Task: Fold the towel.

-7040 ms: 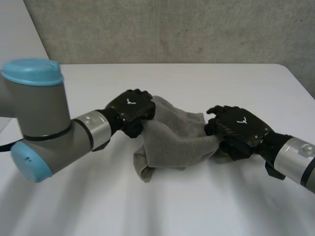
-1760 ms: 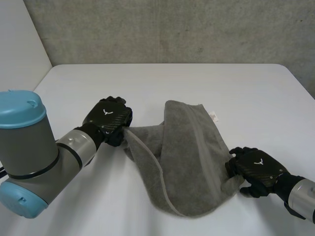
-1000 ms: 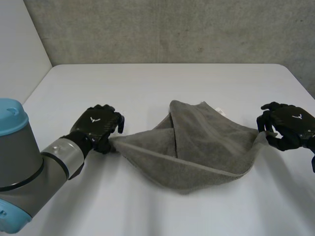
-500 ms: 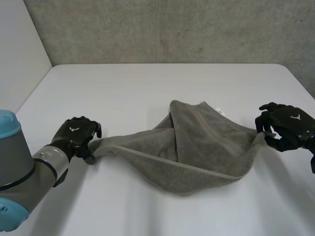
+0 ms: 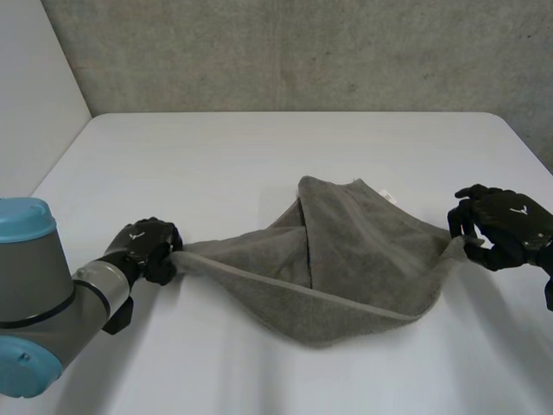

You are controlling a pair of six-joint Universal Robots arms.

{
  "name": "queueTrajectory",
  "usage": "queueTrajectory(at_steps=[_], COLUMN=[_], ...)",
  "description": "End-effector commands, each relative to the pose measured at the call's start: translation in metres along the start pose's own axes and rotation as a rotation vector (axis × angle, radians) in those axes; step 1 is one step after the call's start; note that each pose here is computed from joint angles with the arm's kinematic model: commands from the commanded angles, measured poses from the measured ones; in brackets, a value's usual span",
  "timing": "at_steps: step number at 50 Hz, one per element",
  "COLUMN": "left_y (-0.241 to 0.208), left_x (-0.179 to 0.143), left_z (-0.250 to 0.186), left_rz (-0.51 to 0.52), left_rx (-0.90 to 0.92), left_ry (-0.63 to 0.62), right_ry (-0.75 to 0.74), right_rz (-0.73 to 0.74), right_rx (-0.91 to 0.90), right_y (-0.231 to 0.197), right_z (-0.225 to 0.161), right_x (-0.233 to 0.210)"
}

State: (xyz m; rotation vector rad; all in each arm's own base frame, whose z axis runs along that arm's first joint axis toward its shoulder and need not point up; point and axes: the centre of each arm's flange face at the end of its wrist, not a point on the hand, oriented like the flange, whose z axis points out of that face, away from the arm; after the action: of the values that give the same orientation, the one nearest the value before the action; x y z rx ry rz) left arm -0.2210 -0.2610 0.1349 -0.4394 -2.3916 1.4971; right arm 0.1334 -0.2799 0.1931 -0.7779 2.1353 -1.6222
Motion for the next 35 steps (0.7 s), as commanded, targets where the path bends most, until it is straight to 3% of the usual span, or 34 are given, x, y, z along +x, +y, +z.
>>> queueTrajectory(at_steps=[1,7,14,23,25,29,31,33,34,35], left_y=[-0.009,-0.053,-0.093,-0.099,-0.102,-0.118,-0.133,-0.184,-0.184,-0.215], left_x=[-0.016,-0.021,-0.005,-0.007,-0.011,-0.015,-0.015,-0.015,-0.015,-0.011], left_z=[0.002,-0.027,-0.070,-0.052,-0.030,-0.002,0.011,0.022,0.022,0.016], left_rz=[-0.011,-0.003,0.032,0.108,0.189,0.287,0.325,0.361,0.362,0.379], left_rx=[0.018,0.125,0.193,0.177,0.167,0.204,0.250,0.419,0.420,0.542], left_ry=[-0.045,-0.024,0.047,0.073,0.067,0.061,0.054,-0.004,-0.004,-0.038], right_ry=[-0.011,-0.025,-0.083,-0.246,-0.290,-0.258,-0.188,0.016,0.017,0.111], right_rz=[0.018,-0.021,-0.197,-0.310,-0.421,-0.509,-0.537,-0.528,-0.528,-0.480], right_rx=[-0.024,-0.048,-0.146,-0.170,-0.084,0.039,0.127,0.352,0.353,0.488], right_y=[-0.007,-0.020,-0.031,-0.042,-0.062,-0.090,-0.113,-0.178,-0.178,-0.213], right_z=[-0.004,-0.011,-0.023,0.000,0.020,0.047,0.063,0.080,0.080,0.078], right_x=[0.000,-0.004,-0.013,-0.026,-0.042,-0.039,-0.027,0.004,0.004,0.018])
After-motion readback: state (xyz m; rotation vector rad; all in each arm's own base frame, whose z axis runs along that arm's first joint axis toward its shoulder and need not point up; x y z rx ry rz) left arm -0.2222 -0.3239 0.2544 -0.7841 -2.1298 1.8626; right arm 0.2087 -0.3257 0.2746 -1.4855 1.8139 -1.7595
